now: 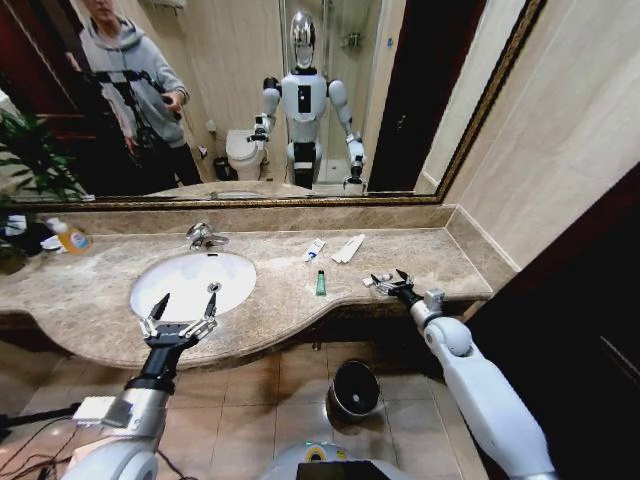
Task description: Pick up the trash from the sink and place it in the trash bin.
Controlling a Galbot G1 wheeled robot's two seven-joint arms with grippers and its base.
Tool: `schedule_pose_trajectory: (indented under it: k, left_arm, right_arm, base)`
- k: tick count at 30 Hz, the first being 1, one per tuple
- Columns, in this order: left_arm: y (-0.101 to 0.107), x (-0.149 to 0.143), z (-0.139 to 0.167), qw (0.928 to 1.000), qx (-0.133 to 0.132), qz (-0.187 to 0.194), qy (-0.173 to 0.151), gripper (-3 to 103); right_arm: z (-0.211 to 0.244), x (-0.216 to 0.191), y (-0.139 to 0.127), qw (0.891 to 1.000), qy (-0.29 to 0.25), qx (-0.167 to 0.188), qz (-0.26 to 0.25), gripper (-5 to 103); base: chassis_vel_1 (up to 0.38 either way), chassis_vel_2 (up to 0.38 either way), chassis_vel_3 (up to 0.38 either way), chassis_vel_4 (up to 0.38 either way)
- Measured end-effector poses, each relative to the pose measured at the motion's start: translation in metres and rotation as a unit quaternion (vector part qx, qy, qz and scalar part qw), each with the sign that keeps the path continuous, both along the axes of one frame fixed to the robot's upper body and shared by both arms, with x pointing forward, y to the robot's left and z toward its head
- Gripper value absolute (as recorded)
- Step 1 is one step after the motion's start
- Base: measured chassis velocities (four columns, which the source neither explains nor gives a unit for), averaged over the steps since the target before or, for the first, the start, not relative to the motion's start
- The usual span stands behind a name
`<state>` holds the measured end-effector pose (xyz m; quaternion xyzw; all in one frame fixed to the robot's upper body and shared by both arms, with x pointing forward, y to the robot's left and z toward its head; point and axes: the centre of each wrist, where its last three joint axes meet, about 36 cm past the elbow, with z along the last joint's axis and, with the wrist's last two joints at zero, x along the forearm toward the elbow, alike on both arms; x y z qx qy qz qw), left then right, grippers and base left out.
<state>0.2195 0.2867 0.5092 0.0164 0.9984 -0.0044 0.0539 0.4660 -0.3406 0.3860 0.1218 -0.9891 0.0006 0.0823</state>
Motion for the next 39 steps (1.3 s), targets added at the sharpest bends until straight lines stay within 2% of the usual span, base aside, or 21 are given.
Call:
schedule_pose_trajectory:
  k: [20,39]
  left_arm:
    - [0.000,0.000,0.000,1.0000,0.000,0.000,0.000,100]
    - [0.000,0.000,0.000,1.0000,0.000,0.000,0.000,100]
  right_arm:
    - [-0.019,-0.004,0.003,1.000,-0.008,-0.004,-0.002,100]
    - [-0.027,0.000,0.001,1.000,-0.005,-0.026,-0.003,100]
  base:
    - [0.000,0.000,0.000,0.000]
    - [0.000,0.000,0.000,0.000]
